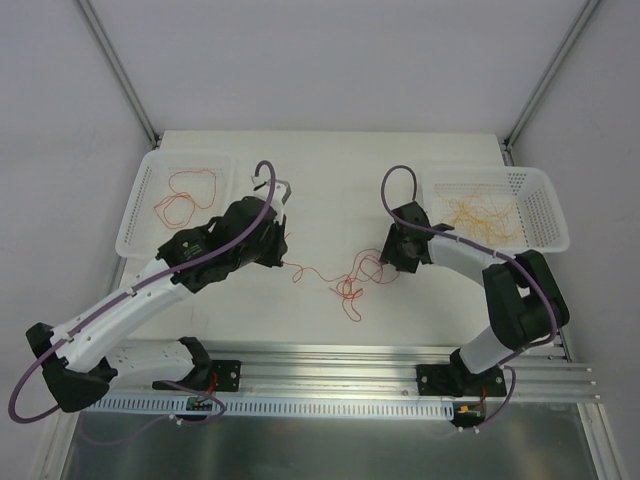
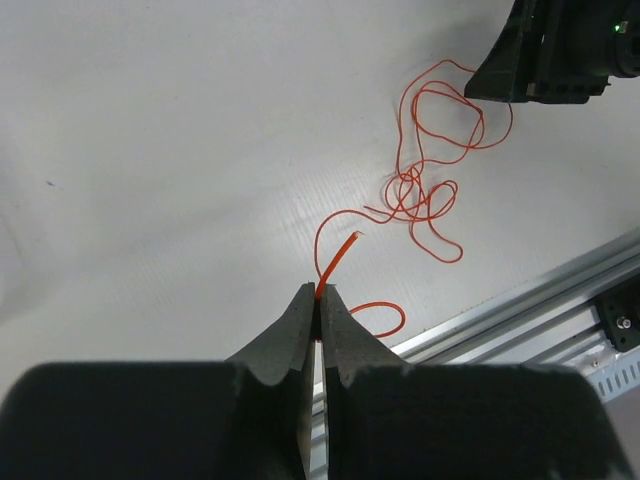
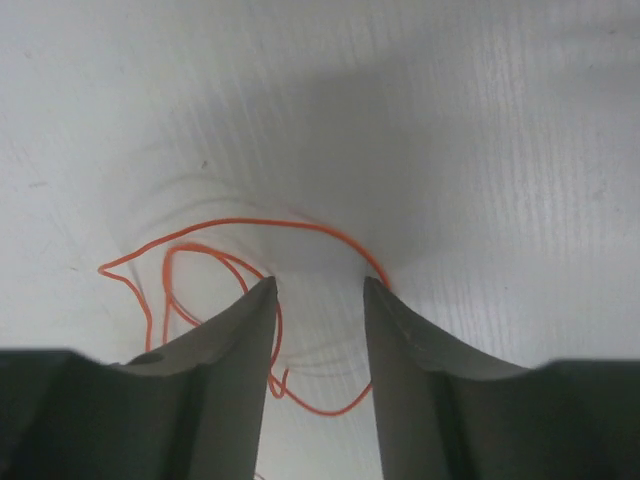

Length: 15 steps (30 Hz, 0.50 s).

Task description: Untangle the cables

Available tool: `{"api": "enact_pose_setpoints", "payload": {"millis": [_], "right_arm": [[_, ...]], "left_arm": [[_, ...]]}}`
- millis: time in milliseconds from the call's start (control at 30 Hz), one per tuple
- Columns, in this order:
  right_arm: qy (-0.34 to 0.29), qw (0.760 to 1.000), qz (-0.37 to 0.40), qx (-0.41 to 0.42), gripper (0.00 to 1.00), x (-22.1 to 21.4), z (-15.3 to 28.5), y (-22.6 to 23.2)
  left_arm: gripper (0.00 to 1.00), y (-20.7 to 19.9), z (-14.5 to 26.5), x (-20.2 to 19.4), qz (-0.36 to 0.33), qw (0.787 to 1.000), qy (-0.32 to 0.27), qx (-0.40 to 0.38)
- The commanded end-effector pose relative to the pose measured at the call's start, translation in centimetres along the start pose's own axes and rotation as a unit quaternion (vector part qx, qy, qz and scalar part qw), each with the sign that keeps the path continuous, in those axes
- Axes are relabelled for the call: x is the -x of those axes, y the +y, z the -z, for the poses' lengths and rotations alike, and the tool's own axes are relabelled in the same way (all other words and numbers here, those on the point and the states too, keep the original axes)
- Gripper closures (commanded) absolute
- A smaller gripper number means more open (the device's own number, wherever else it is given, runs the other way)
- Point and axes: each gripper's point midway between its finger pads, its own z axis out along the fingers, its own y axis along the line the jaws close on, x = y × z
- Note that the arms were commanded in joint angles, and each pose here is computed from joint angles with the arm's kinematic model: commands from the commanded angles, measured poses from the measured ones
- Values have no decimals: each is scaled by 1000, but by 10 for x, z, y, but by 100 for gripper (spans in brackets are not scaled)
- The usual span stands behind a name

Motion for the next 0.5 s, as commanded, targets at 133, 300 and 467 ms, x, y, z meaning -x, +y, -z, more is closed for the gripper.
{"api": "enact_pose_setpoints", "payload": {"millis": [133,300,467], "right_arm": [[-6,1000,-8,-10,80,0,-8,3],[-13,999,0,-46,99,-1,0,-15],[-14,997,1,-80,99,-10,7,-43]], "left_arm": [[100,25,48,43,-6,998,-66,23],[100,62,79,65,-8,991,-94,91],[100,109,144,120,-30,965,-177,193]]}}
